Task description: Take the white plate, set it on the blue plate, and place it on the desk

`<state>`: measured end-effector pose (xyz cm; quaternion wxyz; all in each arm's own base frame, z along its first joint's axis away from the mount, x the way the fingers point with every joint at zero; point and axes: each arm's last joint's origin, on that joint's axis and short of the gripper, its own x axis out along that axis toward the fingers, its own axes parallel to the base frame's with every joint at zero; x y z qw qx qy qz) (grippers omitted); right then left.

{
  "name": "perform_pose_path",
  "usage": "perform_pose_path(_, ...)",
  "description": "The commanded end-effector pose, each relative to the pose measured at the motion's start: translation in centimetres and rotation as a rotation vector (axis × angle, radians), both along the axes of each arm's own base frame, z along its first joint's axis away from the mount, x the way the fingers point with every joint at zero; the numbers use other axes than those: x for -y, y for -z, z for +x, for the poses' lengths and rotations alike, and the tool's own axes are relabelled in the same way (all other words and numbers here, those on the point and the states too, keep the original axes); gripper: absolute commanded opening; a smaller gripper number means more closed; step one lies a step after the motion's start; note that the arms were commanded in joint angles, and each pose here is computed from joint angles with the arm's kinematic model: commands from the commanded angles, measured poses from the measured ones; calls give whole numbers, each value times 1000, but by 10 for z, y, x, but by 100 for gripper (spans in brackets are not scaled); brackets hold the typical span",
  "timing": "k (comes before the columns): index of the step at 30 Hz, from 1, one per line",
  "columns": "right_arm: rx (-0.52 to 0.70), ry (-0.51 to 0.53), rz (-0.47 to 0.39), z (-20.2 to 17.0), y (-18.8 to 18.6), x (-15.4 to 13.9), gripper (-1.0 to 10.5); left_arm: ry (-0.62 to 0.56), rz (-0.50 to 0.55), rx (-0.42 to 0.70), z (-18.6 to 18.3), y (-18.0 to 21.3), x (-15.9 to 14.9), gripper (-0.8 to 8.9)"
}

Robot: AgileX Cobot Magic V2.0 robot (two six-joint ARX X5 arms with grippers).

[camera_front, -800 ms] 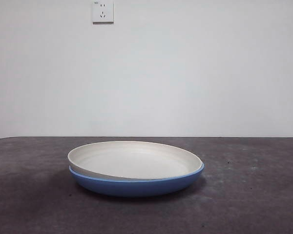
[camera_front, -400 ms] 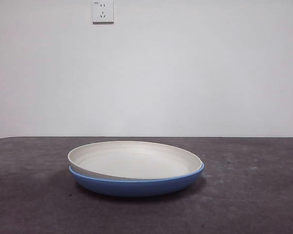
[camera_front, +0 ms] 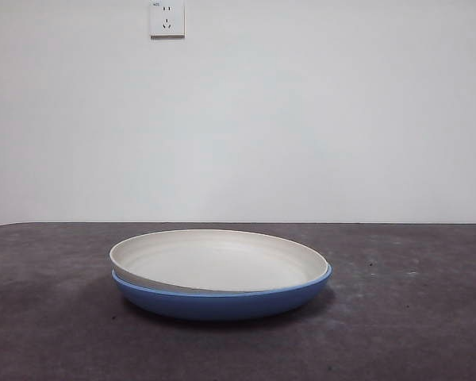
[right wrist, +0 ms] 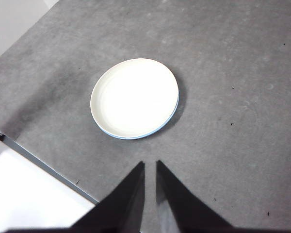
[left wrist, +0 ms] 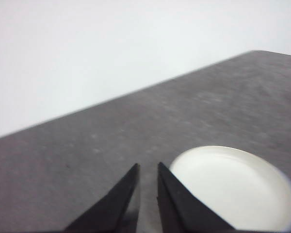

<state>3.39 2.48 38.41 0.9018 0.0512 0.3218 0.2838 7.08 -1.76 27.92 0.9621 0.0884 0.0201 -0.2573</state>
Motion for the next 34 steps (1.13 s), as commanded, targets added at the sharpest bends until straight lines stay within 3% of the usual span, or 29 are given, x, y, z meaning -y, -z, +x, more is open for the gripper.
perform_pose_path(1, 24, -12, 2, 0, -5, 0, 35, -77, -39, 102, 12, 31, -3, 57)
perform_pose_path(6, 24, -12, 2, 0, -5, 0, 35, -347, -229, 116, 22, 75, -13, 57)
perform_pose_path(10, 24, -12, 2, 0, -5, 0, 35, -514, -277, 75, 24, 96, -17, 57)
perform_pose_path(15, 24, -12, 2, 0, -5, 0, 35, -548, -251, 44, 26, 110, -18, 57)
perform_pose_path(24, 24, -12, 2, 0, -5, 0, 35, -568, -167, -144, 25, 130, -18, 57)
perform_pose_path(34, 24, -12, 2, 0, -5, 0, 35, -566, -162, -141, 25, 130, -18, 57)
